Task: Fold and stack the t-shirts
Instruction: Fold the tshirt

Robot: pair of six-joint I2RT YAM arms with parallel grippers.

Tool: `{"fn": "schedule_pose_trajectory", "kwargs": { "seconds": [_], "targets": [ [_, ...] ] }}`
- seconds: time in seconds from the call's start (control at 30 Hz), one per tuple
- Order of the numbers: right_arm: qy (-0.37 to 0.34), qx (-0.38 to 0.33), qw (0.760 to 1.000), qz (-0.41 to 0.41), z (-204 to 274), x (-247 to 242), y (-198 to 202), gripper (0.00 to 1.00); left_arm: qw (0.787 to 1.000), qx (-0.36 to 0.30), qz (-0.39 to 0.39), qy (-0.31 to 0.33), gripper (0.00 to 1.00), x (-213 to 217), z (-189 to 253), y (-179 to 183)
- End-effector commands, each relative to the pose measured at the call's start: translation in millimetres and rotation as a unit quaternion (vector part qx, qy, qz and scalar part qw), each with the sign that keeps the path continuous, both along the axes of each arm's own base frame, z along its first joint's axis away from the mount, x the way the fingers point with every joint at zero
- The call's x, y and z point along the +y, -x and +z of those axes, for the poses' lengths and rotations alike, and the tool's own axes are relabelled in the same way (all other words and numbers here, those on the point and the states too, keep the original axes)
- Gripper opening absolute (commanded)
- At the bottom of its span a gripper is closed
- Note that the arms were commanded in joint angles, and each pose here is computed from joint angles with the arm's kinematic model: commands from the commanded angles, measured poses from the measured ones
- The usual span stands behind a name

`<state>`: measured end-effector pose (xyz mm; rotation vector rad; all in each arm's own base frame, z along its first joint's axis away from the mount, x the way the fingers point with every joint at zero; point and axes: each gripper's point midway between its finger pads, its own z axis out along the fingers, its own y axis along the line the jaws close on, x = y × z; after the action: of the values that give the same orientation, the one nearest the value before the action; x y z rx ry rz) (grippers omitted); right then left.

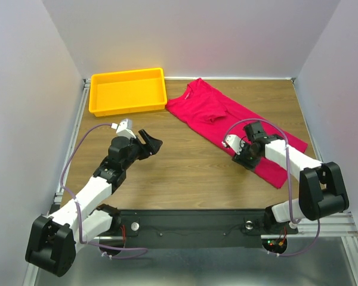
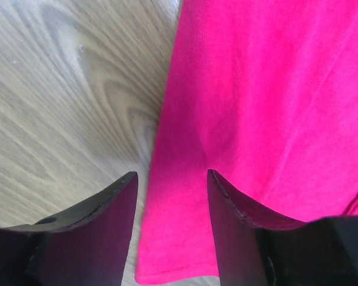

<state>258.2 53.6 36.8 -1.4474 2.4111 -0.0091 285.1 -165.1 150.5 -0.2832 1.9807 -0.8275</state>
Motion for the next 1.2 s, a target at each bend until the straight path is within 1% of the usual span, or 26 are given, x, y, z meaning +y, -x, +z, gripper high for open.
{"fn": "schedule_pose_trajectory", "kwargs": {
  "seconds": [0.0, 0.13, 0.2, 0.3, 0.33, 0.4, 0.43, 0.5, 0.53, 0.77, 0.9, 0.97, 1.17],
  "targets": [
    [0.007, -0.008, 1.0, -0.011, -3.8, 1.5, -6.1, 0.52, 1.0, -0.018, 0.004, 0.009, 0.79, 1.2, 7.9, -0.2],
    [0.01, 0.004, 1.0, -0.007, -10.3, 5.0, 0.0, 0.4, 1.0, -0.019, 0.004, 0.01, 0.79, 1.5, 8.4, 0.8],
    [0.014, 0.01, 1.0, -0.004, -13.9, 5.6, 4.3, 0.38, 1.0, -0.02, 0.005, 0.009, 0.79, 2.6, 8.0, 1.1],
    [0.017, 0.022, 1.0, -0.002, -20.2, 8.4, 11.4, 0.3, 1.0, -0.019, 0.005, 0.01, 0.79, 2.6, 7.8, 1.4],
    [0.019, 0.026, 0.999, 0.002, -22.1, 10.7, 13.8, 0.24, 1.0, -0.02, 0.005, 0.01, 0.79, 2.5, 8.2, 1.6],
    [0.022, 0.037, 0.999, 0.002, -27.5, 11.1, 17.7, 0.19, 1.0, -0.021, 0.006, 0.011, 0.79, 3.1, 8.6, 1.9],
    [0.023, 0.04, 0.999, 0.004, -29.0, 12.3, 19.2, 0.13, 1.0, -0.022, 0.008, 0.011, 0.79, 3.5, 9.0, 1.7],
    [0.023, 0.05, 0.999, 0.002, -33.0, 13.7, 22.3, 0.07, 1.0, -0.023, 0.008, 0.01, 0.79, 3.8, 10.5, 2.1],
    [0.022, 0.051, 0.998, 0.004, -33.4, 15.6, 23.6, 0.01, 1.0, -0.024, 0.008, 0.01, 0.79, 3.9, 10.6, 2.3],
    [0.007, 0.049, 0.999, 0.016, -27.1, 28.4, 26.1, 0.01, 1.0, -0.024, 0.01, 0.008, 0.79, 5.3, 10.9, 3.4],
    [-0.027, 0.078, 0.995, 0.05, -19.3, 49.6, 42.4, 0.01, 1.0, -0.025, 0.008, 0.008, 0.79, 4.5, 12.4, 2.6],
    [-0.048, 0.094, 0.991, 0.083, -16.5, 69.5, 52.9, 0.01, 1.0, -0.025, 0.006, 0.008, 0.79, 3.8, 14.2, 2.3],
    [-0.072, 0.126, 0.974, 0.172, -10.1, 132.2, 82.0, 0.01, 1.0, -0.021, 0.012, 0.012, 0.79, 5.5, 16.1, 4.0]
  ]
}}
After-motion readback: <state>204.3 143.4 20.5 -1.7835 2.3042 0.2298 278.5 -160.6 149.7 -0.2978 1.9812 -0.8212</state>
